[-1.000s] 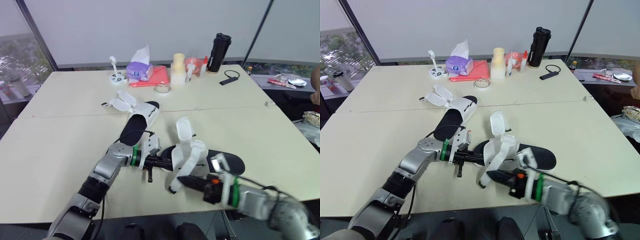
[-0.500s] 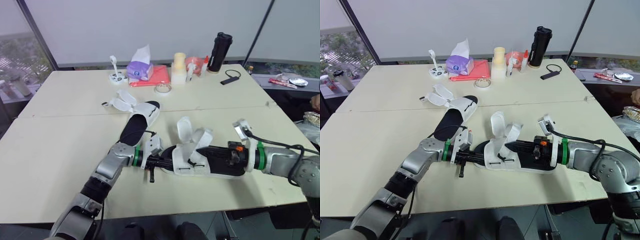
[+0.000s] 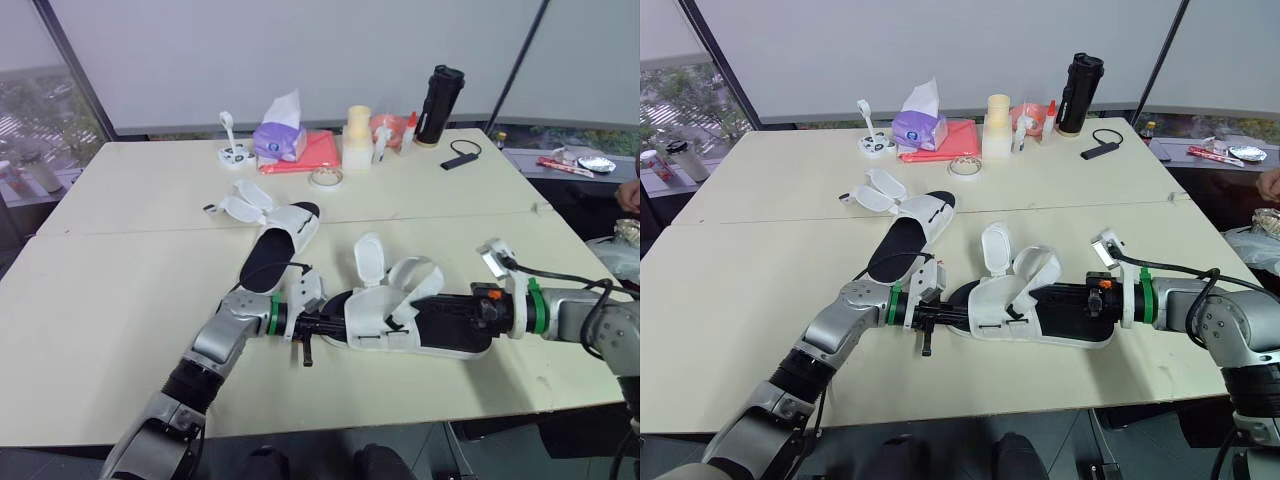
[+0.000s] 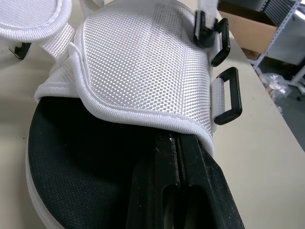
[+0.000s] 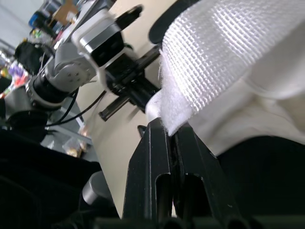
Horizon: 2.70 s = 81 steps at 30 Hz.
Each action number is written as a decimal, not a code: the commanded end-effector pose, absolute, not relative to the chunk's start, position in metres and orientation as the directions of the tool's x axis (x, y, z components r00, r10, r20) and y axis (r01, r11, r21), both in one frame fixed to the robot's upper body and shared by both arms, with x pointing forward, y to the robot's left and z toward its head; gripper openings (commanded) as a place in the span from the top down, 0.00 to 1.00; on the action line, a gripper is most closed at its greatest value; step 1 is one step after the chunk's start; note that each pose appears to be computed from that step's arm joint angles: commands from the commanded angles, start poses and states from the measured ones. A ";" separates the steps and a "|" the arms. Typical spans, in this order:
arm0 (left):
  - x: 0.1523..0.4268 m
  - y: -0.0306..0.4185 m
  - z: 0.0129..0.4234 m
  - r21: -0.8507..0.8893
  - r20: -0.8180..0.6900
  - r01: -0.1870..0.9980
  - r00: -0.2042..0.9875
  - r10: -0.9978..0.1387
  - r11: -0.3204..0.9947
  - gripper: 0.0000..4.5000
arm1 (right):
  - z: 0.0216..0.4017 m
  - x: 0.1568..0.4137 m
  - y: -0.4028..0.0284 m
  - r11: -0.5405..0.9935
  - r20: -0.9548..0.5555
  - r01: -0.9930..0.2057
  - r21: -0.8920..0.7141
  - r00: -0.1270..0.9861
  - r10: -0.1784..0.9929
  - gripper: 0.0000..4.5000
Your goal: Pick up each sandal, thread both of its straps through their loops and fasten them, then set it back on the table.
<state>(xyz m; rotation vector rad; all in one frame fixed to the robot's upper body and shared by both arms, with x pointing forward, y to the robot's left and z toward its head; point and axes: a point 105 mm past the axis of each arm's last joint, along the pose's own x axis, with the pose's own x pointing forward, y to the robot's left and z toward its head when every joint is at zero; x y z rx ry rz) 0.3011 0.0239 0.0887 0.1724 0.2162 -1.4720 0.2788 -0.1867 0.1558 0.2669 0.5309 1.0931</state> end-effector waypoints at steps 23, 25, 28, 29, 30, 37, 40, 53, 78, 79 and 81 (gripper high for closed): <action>0.312 0.021 0.094 -0.012 -0.217 0.990 0.131 -0.967 0.137 1.00 | 0.159 0.274 -0.154 0.545 -0.007 -0.706 0.452 0.608 0.794 0.70; 0.313 0.020 0.093 -0.012 -0.217 0.991 0.129 -0.968 0.135 1.00 | 0.153 0.275 -0.151 0.543 -0.024 -0.699 0.465 0.603 0.797 0.70; 0.314 0.020 0.093 -0.012 -0.217 0.991 0.130 -0.967 0.136 1.00 | 0.149 0.277 -0.150 0.539 -0.039 -0.696 0.474 0.595 0.803 0.70; 0.314 0.020 0.093 -0.012 -0.217 0.991 0.131 -0.967 0.137 1.00 | 0.148 0.278 -0.150 0.541 -0.042 -0.694 0.476 0.596 0.802 0.70; 0.314 0.020 0.093 -0.011 -0.217 0.990 0.132 -0.967 0.138 1.00 | 0.147 0.280 -0.150 0.543 -0.045 -0.693 0.474 0.597 0.801 0.70; 0.314 0.021 0.092 -0.013 -0.216 0.989 0.141 -0.966 0.147 1.00 | 0.152 0.281 -0.151 0.531 -0.039 -0.707 0.466 0.584 0.811 0.99; 0.312 0.023 0.090 -0.016 -0.218 0.988 0.148 -0.965 0.155 1.00 | 0.164 0.279 -0.150 0.482 -0.020 -0.735 0.477 0.540 0.842 0.99; 0.311 0.024 0.087 -0.018 -0.225 0.987 0.154 -0.962 0.162 1.00 | 0.155 0.277 -0.161 0.436 -0.119 -0.685 0.584 0.459 0.880 0.99; 0.309 0.022 0.080 -0.016 -0.249 0.988 0.146 -0.957 0.155 1.00 | 0.152 0.267 -0.155 0.379 -0.095 -0.630 0.678 0.436 0.895 0.99; 0.309 0.022 0.080 -0.016 -0.249 0.988 0.146 -0.957 0.155 1.00 | 0.149 0.268 -0.154 0.398 -0.113 -0.627 0.670 0.443 0.889 0.99; 0.309 0.022 0.080 -0.016 -0.248 0.988 0.147 -0.958 0.156 1.00 | 0.145 0.269 -0.153 0.417 -0.127 -0.631 0.654 0.452 0.883 0.99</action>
